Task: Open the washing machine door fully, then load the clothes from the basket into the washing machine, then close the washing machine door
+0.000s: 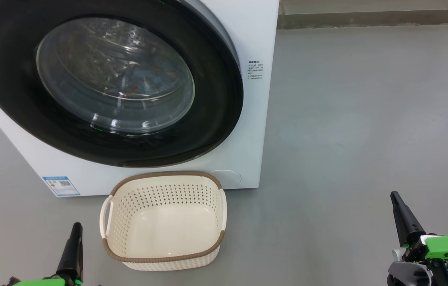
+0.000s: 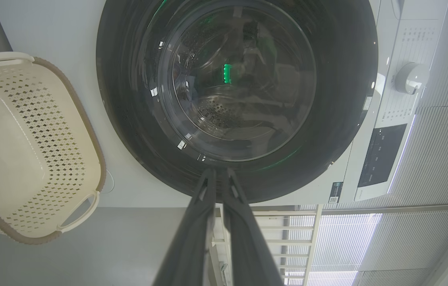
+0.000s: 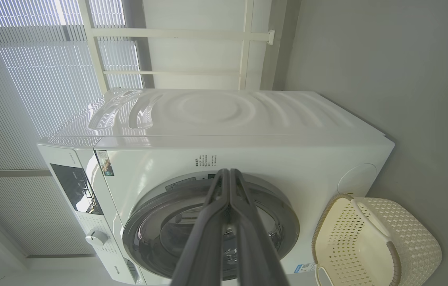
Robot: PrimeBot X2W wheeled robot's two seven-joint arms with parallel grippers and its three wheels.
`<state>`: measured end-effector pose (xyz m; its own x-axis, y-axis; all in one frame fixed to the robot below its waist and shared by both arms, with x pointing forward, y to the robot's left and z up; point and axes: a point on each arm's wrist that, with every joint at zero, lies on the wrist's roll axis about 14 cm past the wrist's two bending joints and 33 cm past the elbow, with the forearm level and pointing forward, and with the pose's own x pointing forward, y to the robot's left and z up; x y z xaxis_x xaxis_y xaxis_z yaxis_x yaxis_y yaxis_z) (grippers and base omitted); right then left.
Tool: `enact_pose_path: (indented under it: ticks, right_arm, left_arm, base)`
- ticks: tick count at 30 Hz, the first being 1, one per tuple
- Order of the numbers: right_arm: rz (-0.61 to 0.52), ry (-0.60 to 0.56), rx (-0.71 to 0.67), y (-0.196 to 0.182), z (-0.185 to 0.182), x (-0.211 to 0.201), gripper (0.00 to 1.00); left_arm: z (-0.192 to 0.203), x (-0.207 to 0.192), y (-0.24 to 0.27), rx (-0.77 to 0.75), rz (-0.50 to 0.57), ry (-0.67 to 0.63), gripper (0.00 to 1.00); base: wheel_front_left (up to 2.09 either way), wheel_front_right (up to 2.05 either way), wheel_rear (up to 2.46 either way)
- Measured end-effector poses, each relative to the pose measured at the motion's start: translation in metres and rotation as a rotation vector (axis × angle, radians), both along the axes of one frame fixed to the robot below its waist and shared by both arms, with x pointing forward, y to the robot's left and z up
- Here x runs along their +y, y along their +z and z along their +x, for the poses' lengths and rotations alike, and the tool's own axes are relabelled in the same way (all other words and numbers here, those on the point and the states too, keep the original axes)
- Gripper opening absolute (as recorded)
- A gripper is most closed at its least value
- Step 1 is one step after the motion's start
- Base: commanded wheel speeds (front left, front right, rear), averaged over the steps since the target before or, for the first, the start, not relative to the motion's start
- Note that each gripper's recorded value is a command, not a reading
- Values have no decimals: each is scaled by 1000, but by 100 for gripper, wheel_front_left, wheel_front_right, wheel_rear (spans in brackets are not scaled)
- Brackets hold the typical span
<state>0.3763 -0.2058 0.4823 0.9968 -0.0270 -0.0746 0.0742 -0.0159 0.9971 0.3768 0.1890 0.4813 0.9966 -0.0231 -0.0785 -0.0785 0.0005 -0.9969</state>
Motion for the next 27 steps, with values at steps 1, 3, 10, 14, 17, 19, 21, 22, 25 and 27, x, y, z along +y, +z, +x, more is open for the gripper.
enact_pose_path:
  ticks: [1,3,10,14,17,19,21,22,25,27]
  right_arm:
    - [0,0,0,0,0,0,0]
    - [0,0,0,0,0,0,0]
    - [0,0,0,0,0,0,0]
    - [0,0,0,0,0,0,0]
    - [0,0,0,0,0,0,0]
    - [0,0,0,0,0,0,0]
    - [0,0,0,0,0,0,0]
    - [0,0,0,0,0,0,0]
    - [0,0,0,0,0,0,0]
    - [0,0,0,0,0,0,0]
  left_arm:
    - [0,0,0,0,0,0,0]
    - [0,0,0,0,0,0,0]
    - [0,0,0,0,0,0,0]
    - [0,0,0,0,0,0,0]
    - [0,0,0,0,0,0,0]
    - [0,0,0,0,0,0,0]
    - [0,0,0,0,0,0,0]
    - [0,0,0,0,0,0,0]
    - [0,0,0,0,0,0,0]
    - [0,0,0,0,0,0,0]
  base:
    - [0,0,0]
    - [0,0,0]
    - [0,0,0]
    - [0,0,0]
    - [0,0,0]
    - [0,0,0]
    - [0,0,0]
    - [0,0,0]
    - [0,0,0]
    - [0,0,0]
